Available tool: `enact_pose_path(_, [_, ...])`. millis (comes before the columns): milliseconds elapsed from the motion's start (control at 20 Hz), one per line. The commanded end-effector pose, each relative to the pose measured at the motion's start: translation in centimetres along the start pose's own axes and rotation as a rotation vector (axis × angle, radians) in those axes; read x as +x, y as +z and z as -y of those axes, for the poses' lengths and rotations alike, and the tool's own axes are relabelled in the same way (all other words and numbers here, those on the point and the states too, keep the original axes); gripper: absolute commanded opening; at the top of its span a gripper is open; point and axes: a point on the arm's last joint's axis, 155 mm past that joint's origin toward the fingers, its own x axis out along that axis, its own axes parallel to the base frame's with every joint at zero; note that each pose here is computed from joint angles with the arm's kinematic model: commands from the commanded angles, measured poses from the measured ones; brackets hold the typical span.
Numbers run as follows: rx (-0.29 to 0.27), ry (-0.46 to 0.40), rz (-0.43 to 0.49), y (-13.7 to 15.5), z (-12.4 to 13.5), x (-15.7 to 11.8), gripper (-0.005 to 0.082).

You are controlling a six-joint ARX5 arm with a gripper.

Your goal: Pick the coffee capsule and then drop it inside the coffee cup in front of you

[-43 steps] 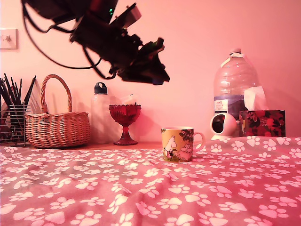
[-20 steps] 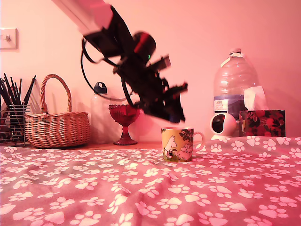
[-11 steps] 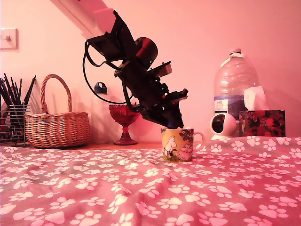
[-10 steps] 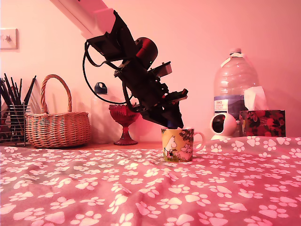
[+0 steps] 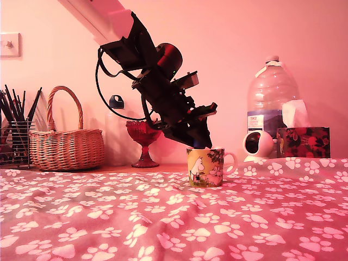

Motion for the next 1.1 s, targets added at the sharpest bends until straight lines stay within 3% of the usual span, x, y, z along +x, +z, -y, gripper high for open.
enact_pose_path(0, [0.004,-0.002,-0.008,-0.5,0.0,0.8,0.0196])
enact_pose_path(200, [0.001,-0.001,-0.007,-0.5,-0.2,0.8,0.0202])
enact_pose_path(250, [-0.002,-0.001,-0.003,-0.3,-0.2,0.7,0.0261])
enact_pose_path(400, [-0.004,0.001,0.005,0.5,-0.1,-0.2,0.0697])
enact_pose_path(450, [-0.003,0.001,0.004,0.7,0.0,-0.6,0.0741])
enact_pose_path(700, [0.002,0.001,0.008,1.3,0.3,-1.5,0.0743])
enact_pose_path(900, [-0.011,-0.014,-0.049,0.0,0.6,-1.8,0.0736])
enact_pose_path(1000, [-0.015,-0.027,-0.061,0.1,1.2,-2.8,0.066])
enact_pose_path(1050, [-0.014,-0.028,-0.063,0.3,1.4,-3.5,0.0581])
